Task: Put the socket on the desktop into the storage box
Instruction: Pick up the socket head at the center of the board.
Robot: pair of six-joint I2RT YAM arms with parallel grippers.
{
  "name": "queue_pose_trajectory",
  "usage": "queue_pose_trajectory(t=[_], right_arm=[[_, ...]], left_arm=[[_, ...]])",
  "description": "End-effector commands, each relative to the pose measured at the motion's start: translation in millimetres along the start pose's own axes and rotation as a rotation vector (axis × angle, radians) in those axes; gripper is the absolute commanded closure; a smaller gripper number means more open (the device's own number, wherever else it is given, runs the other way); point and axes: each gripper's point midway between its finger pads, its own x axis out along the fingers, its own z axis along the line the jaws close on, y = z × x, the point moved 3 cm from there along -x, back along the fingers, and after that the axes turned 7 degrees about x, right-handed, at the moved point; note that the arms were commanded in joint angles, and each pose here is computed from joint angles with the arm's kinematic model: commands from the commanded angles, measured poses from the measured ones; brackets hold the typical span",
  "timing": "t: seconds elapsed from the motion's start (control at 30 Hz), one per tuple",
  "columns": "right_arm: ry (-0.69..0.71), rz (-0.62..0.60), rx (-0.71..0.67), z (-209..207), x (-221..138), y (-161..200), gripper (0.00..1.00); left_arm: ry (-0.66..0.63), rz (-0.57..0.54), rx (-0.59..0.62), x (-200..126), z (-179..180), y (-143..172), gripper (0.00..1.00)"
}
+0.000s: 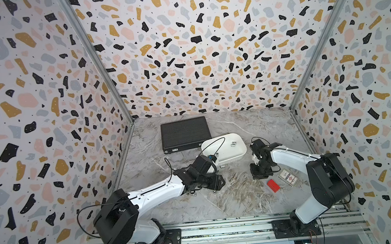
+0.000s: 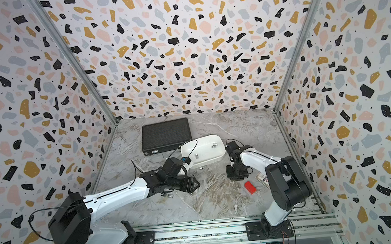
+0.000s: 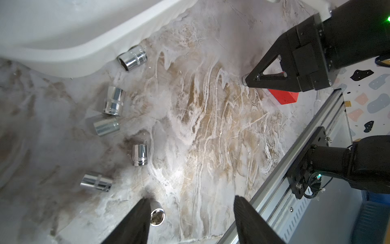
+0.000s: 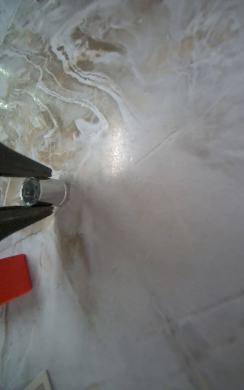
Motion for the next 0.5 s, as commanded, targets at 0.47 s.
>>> queue_pose_trajectory(t=[0.47], right_arm=[[-0.059,-0.089,-0.027,17,-45,-12,0.84]], left_arm=[[-0.146,-0.081,-0.046,-15,20,-9,0.33]])
